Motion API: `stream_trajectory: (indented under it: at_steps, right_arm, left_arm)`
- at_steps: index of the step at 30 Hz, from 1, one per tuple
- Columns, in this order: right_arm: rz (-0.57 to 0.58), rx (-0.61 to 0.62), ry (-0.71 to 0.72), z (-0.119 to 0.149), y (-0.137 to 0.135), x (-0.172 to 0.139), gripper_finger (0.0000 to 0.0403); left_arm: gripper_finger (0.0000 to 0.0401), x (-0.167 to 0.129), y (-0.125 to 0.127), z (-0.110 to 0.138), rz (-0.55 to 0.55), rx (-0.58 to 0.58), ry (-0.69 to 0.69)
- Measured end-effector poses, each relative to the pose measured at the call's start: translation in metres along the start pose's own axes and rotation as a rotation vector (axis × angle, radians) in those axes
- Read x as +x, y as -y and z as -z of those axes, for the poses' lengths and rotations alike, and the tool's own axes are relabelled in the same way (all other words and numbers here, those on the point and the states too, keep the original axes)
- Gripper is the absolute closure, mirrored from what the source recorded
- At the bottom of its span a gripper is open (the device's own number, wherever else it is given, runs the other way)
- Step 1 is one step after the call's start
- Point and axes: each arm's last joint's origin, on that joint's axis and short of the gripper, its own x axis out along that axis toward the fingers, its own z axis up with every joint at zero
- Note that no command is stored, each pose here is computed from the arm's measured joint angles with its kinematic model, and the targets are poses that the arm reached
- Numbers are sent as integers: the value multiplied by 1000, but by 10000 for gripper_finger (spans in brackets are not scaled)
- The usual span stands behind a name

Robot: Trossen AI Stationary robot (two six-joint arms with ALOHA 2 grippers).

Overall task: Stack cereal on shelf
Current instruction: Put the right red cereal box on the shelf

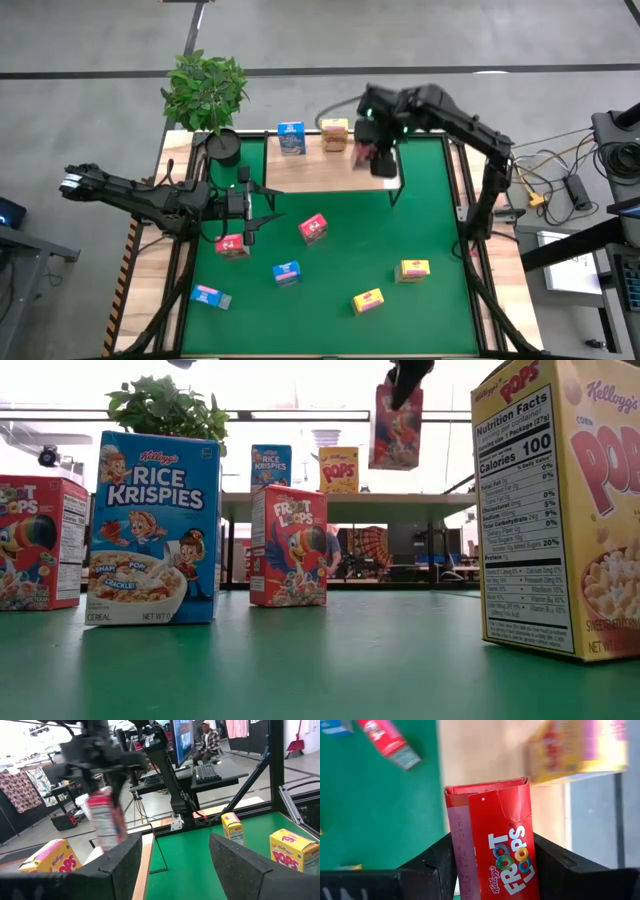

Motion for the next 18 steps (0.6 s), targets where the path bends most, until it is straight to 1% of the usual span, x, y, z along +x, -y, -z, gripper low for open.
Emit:
stream_trajectory:
  at_steps: [5, 10, 13, 18]
  right_arm:
    - [54, 50, -1, 14, 34, -7, 220]
    - [85, 115, -13, 27, 56, -8, 220]
    - [86, 112, -31, 29, 63, -1, 220]
    - [80, 60, -52, 26, 71, 12, 220]
  left_arm:
    - [186, 0, 0, 0, 0, 0, 0]
    - [186, 0, 0, 0, 0, 0, 0]
    - [186, 0, 0, 0, 0, 7, 0]
    - [186, 0, 0, 0, 0, 8, 0]
